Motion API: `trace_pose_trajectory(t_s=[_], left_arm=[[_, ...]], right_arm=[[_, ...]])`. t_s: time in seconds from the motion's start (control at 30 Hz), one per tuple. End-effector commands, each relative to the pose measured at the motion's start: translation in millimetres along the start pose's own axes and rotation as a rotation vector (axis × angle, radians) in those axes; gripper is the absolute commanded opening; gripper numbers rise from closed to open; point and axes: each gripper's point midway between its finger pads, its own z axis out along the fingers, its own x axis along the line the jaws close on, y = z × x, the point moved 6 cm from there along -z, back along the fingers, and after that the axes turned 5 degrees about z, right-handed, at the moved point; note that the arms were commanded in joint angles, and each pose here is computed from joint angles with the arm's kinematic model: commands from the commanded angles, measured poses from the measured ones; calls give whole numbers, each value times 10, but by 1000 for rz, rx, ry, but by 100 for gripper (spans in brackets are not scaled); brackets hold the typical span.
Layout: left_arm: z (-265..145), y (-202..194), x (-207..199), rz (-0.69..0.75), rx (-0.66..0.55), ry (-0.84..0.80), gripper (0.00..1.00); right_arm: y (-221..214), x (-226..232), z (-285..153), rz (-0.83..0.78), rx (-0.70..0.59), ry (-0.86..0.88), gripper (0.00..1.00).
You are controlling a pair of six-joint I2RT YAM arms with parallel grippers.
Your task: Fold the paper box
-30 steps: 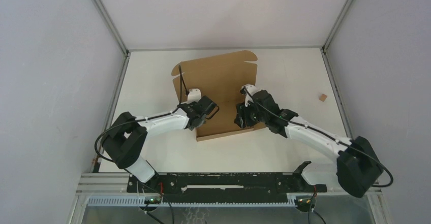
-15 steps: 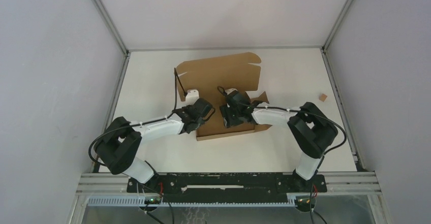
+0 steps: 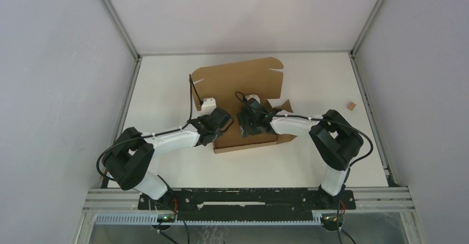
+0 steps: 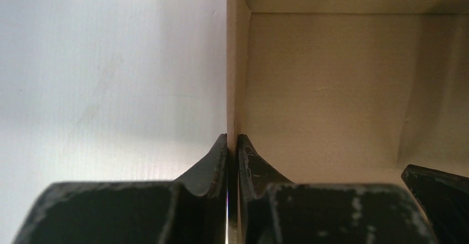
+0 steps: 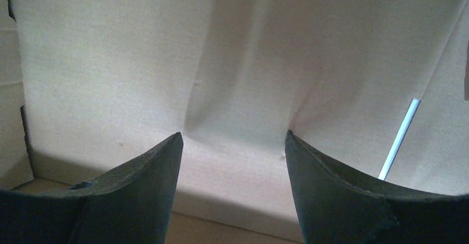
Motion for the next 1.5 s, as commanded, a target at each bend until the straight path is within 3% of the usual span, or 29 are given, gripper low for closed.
trace_pose_trajectory(t_s=[0.0, 0.13, 0.23, 0.43, 0.5, 0.6, 0.73, 0.97, 1.07, 1.2, 1.47], left_arm=[[-23, -264, 396, 121, 120, 158, 15], [-35, -286, 464, 139, 138, 180, 27], [-19, -304, 482, 145, 153, 184, 31], [65, -290, 398, 173, 186, 189, 20], [94, -289, 382, 184, 194, 200, 11], [144, -269, 345, 206, 207, 222, 9], [160, -281, 391, 229, 215, 267, 28], [103, -335, 521, 247, 227, 313, 38], [82, -320, 553, 246, 221, 324, 34], [63, -274, 579, 240, 212, 325, 13], [68, -184, 606, 262, 210, 343, 10]], right_arm=[[-164, -260, 81, 16, 87, -122, 78], [-174, -270, 91, 16, 93, -125, 78], [-183, -282, 100, 15, 100, -126, 77], [-213, -281, 117, 10, 117, -119, 77], [-239, -284, 130, 8, 125, -110, 77], [-260, -289, 134, 9, 129, -94, 77], [-277, -310, 137, 14, 141, -76, 77], [-321, -356, 173, 19, 159, -69, 77], [-394, -454, 244, 24, 186, -100, 76], [-509, -594, 331, 45, 231, -119, 76], [-510, -605, 380, 62, 250, -104, 75]])
